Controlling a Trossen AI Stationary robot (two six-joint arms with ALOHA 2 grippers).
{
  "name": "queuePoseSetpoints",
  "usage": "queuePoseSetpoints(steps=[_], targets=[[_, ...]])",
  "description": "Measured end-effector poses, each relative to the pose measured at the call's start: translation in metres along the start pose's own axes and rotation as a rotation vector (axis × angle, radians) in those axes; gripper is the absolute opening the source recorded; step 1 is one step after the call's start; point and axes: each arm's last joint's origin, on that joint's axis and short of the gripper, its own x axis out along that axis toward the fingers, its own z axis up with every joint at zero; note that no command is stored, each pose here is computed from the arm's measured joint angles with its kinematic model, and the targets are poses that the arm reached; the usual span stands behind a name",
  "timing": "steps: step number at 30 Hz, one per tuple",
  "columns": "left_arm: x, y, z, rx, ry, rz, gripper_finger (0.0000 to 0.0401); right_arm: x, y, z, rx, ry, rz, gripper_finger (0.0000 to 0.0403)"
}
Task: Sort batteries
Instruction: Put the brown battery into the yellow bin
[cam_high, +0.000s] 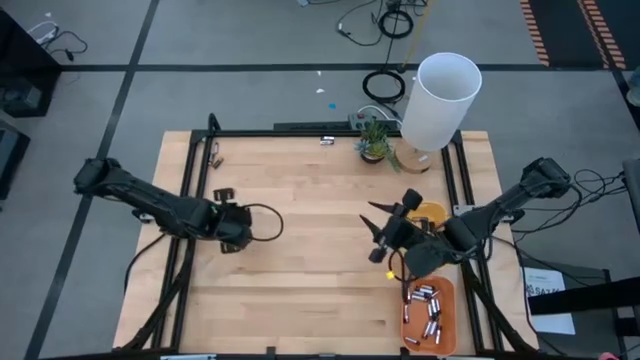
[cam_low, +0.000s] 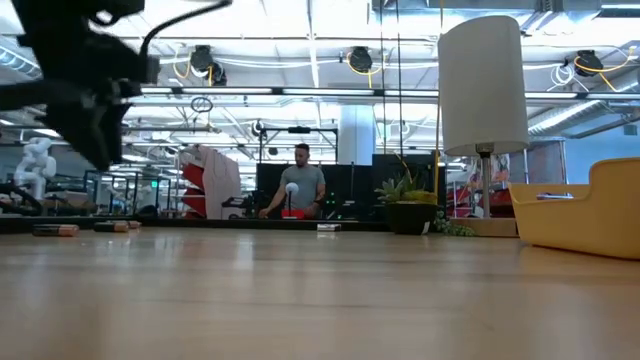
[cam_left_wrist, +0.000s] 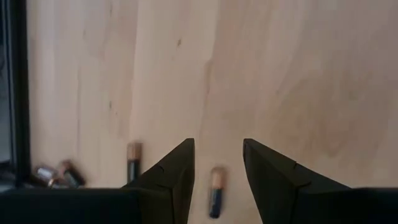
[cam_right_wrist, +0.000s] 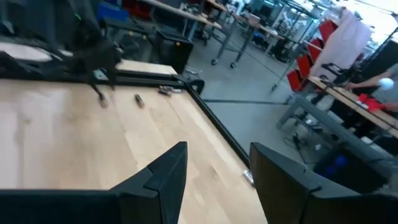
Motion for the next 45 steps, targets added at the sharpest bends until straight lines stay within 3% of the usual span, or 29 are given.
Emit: queuePoseSetpoints(steps=[4, 8, 14, 30, 37, 41, 45], targets=[[0.015, 0.0, -0.014, -0.018, 0.101, -0.044, 0.0148, 0.0, 0.001, -0.001, 0.027, 0.009, 0.034, 0.0167], [0.02, 0.0, -0.009, -0.062, 0.124, -0.128, 0.0148, -0.001, 0.004, -0.001, 0.05, 0.022, 0.112, 0.0167], [0.035, 0.009, -0.006, -0.148, 0.25, -0.096, 0.0148, -0.001, 0.005, -0.001, 0.062, 0.034, 0.158, 0.0167], [0.08, 0.024, 0.0, -0.221, 0.515, -0.12, 0.0148, -0.002, 0.006, -0.007, 0.047, 0.073, 0.191, 0.0167], [0.103, 0.029, 0.0, -0.239, 0.631, -0.187, 0.0147, -0.003, 0.007, -0.007, 0.062, 0.08, 0.206, 0.0167], [0.108, 0.028, 0.0, -0.213, 0.652, -0.21, 0.0123, -0.003, 0.007, -0.007, 0.078, 0.081, 0.206, 0.0167], [0.108, 0.028, 0.001, -0.184, 0.647, -0.233, 0.0066, -0.005, 0.008, -0.007, 0.098, 0.081, 0.214, 0.0167]])
